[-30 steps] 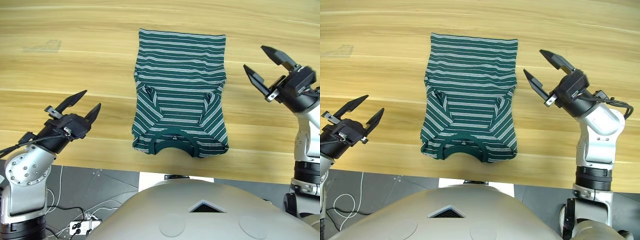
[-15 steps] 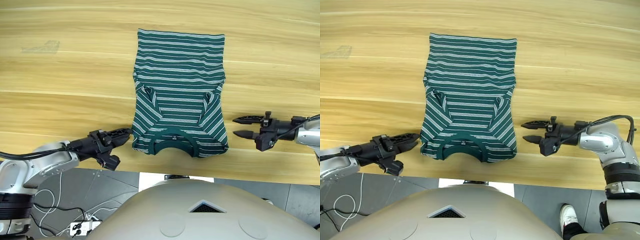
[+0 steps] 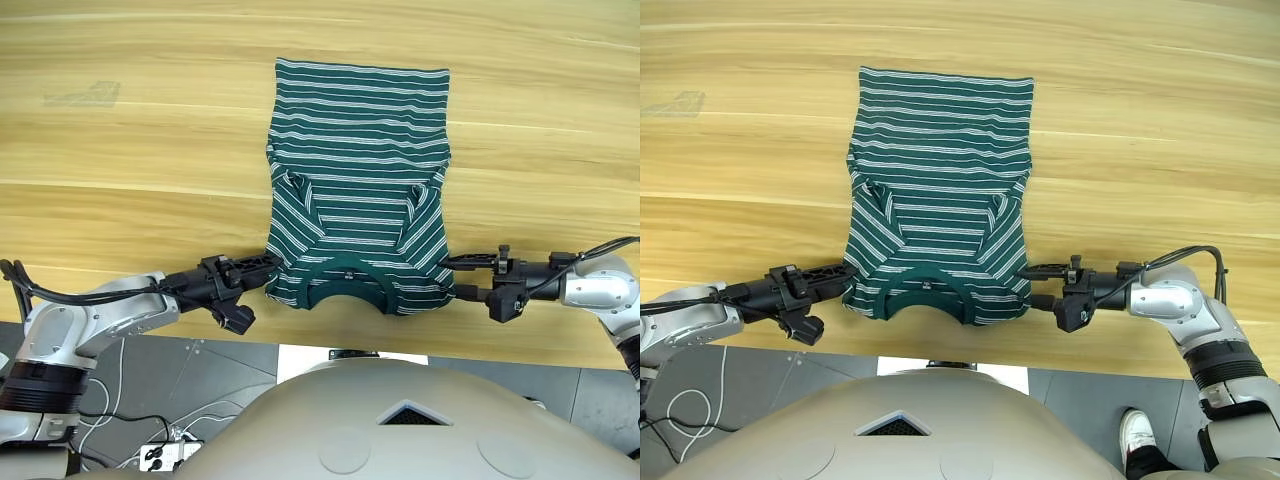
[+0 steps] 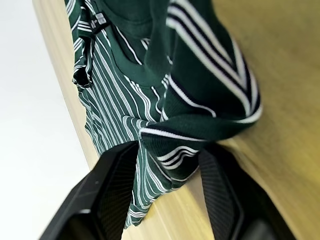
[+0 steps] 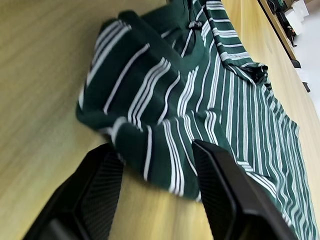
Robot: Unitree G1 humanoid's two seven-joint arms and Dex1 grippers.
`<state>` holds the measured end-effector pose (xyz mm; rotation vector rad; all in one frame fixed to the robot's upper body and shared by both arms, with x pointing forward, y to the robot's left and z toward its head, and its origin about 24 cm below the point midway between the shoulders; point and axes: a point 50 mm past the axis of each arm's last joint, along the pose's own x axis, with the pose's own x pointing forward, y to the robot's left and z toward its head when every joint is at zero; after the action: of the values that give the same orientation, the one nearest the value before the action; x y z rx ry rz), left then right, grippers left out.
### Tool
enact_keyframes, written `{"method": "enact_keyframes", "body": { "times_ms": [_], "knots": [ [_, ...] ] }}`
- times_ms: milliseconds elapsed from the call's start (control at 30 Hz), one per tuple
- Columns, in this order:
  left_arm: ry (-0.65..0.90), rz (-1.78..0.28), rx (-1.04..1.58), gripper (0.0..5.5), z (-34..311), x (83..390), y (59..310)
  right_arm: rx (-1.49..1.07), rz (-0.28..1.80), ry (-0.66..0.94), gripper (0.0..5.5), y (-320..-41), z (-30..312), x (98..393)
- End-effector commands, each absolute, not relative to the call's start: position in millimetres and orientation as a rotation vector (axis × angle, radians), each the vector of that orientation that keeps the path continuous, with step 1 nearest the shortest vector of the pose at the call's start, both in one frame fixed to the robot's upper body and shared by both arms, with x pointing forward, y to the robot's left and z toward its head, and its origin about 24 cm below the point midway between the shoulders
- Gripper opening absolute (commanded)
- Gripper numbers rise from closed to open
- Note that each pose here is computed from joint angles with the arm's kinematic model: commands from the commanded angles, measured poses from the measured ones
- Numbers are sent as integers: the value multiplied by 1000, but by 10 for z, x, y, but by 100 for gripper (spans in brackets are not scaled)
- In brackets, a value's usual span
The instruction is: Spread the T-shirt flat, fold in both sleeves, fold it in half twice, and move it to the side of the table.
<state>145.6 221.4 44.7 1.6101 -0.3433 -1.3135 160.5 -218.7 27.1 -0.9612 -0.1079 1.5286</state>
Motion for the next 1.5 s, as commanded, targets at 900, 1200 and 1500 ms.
{"method": "enact_keyframes", "body": {
  "times_ms": [900,1200,1500],
  "knots": [
    [-259,-1348,1617,2,242,1352,2365,-802,1597,118,2,-2155,213,1574],
    [-144,-1281,1520,1,505,1252,2348,-398,1559,426,2,-2144,399,1479],
    [271,-1198,975,1,1200,1276,2367,-117,1517,464,2,-2210,899,1597]
  ]
}}
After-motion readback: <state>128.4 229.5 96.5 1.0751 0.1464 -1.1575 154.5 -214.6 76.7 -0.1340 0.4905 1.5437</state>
